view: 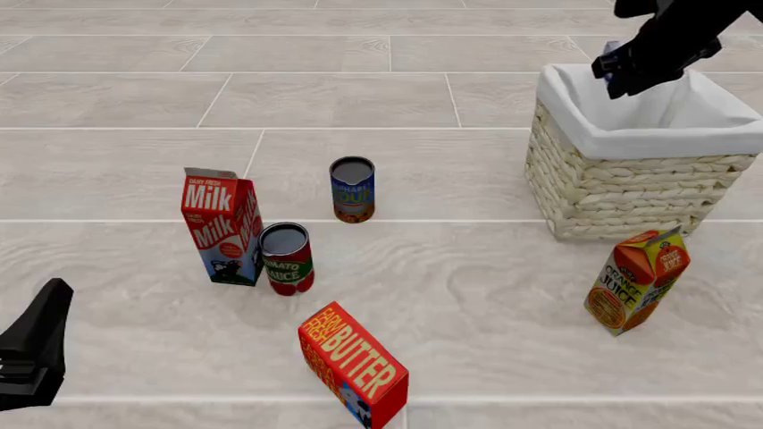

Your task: Pick the cream cheese and place it in the basket.

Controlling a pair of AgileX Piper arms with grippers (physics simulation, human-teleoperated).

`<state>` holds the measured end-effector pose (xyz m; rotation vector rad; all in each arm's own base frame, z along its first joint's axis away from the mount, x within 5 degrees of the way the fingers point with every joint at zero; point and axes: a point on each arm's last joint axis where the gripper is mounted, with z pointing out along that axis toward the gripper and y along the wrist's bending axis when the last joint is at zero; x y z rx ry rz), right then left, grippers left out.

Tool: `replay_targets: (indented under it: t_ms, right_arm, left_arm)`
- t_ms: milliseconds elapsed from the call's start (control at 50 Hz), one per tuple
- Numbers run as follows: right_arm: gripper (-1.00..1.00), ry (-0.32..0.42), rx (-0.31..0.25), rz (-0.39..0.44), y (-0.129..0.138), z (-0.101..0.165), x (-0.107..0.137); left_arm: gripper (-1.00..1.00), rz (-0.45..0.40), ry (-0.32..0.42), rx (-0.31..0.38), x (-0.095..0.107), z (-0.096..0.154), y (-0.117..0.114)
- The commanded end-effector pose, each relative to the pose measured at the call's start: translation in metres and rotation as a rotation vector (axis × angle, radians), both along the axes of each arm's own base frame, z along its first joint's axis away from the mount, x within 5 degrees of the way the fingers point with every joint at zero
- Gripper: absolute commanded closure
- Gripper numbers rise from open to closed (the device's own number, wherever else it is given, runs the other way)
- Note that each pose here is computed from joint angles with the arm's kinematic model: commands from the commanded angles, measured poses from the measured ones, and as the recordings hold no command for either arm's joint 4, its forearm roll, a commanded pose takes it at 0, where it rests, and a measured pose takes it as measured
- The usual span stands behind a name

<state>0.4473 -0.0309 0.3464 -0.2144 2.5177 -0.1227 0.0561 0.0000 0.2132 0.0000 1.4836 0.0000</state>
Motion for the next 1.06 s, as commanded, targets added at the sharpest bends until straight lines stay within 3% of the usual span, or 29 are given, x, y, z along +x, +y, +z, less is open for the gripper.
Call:
replay_targets:
  t_ms: [20, 280, 300, 760, 880, 1060]
  right_arm:
    - [1.00, -0.017, 0.008, -0.021, -0.003, 0.006, 0.003]
    - [1.00, -0.021, 0.008, -0.023, -0.004, 0.009, 0.002]
    - [-1.00, -0.022, 0.011, -0.028, -0.004, 0.010, 0.002]
    - [-1.00, -0.035, -0.004, -0.039, -0.017, 0.015, -0.001]
    - [-1.00, -0.072, 0.000, -0.034, -0.010, 0.029, -0.012]
    - [-1.00, -0.137, 0.006, -0.016, 0.005, 0.042, -0.049]
  left_arm:
    - [-1.00, 0.000, 0.000, 0.000, 0.000, 0.000, 0.000]
    - [-1.00, 0.000, 0.000, 0.000, 0.000, 0.000, 0.000]
    - [-1.00, 0.000, 0.000, 0.000, 0.000, 0.000, 0.000]
    - [-1.00, 0.000, 0.000, 0.000, 0.000, 0.000, 0.000]
    - [-1.00, 0.000, 0.000, 0.000, 0.000, 0.000, 0.000]
    - [-1.00, 0.000, 0.000, 0.000, 0.000, 0.000, 0.000]
